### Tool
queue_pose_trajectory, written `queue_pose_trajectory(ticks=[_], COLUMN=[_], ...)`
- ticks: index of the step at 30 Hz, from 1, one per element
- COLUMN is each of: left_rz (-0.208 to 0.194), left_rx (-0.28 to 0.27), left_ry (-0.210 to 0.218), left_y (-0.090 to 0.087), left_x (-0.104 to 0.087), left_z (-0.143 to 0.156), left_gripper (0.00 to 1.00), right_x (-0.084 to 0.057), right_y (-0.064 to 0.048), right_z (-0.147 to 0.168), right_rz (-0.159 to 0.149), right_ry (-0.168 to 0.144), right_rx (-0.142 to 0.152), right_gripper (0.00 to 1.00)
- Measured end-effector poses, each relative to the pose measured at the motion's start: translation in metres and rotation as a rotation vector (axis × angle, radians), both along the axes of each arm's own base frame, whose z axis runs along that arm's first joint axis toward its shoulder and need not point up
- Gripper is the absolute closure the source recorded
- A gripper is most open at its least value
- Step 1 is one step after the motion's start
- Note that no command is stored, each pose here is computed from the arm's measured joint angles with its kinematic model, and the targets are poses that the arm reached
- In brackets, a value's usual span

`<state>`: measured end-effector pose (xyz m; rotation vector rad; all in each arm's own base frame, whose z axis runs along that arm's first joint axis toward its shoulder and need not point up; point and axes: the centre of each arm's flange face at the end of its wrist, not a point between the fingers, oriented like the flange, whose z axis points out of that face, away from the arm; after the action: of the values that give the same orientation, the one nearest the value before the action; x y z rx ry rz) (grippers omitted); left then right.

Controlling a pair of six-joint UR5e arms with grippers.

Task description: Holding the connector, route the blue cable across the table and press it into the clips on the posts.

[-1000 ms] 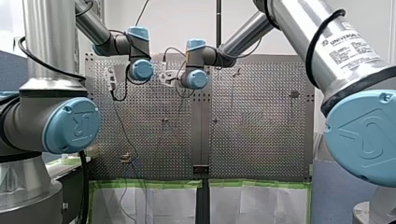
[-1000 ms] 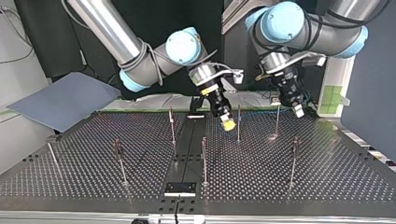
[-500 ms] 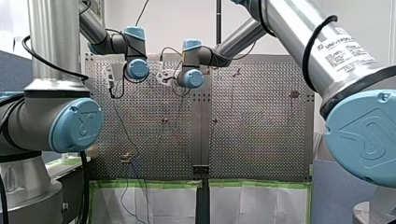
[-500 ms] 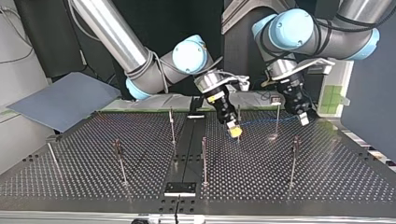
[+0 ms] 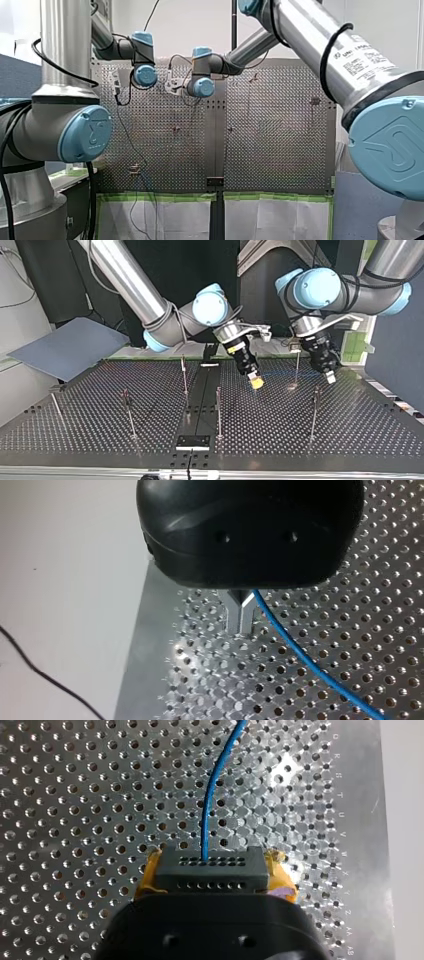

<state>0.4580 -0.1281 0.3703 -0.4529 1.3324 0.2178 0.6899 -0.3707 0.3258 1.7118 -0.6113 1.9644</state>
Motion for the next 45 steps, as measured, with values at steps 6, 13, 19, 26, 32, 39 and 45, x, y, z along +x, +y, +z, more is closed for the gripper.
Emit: queue_pose_trajectory(ticks=[6, 13, 19, 26, 32, 39, 45], left_rz=[-0.002, 0.009, 0.013, -0.021, -0.039, -0.05, -0.043], left_rx=[0.004, 0.005, 0.005, 0.011, 0.012, 0.011, 0.011], left_ry=[0.001, -0.013, -0.022, -0.05, -0.064, -0.054, -0.035], left_y=[0.006, 0.015, 0.022, 0.027, 0.033, 0.042, 0.05], left_x=[0.011, 0.017, 0.02, 0.029, 0.038, 0.046, 0.055], left_z=[-0.003, 0.001, 0.003, 0.012, 0.023, 0.022, 0.011], left_gripper=[1.0, 1.0, 1.0, 1.0, 1.0, 1.0, 1.0], right_x=[0.005, 0.01, 0.012, 0.013, 0.014, 0.014, 0.013], right_y=[-0.004, -0.008, -0.009, -0.01, -0.011, -0.013, -0.016], right_z=[0.001, 0.013, 0.021, 0.026, 0.03, 0.036, 0.036], right_rz=[0.0, 0.001, 0.002, 0.001, 0.001, 0.0, -0.004], right_ry=[-0.002, -0.02, -0.03, -0.037, -0.042, -0.049, -0.048], right_rx=[-0.001, -0.011, -0.018, -0.023, -0.026, -0.028, -0.026], right_gripper=[1.0, 1.0, 1.0, 1.0, 1.0, 1.0, 1.0])
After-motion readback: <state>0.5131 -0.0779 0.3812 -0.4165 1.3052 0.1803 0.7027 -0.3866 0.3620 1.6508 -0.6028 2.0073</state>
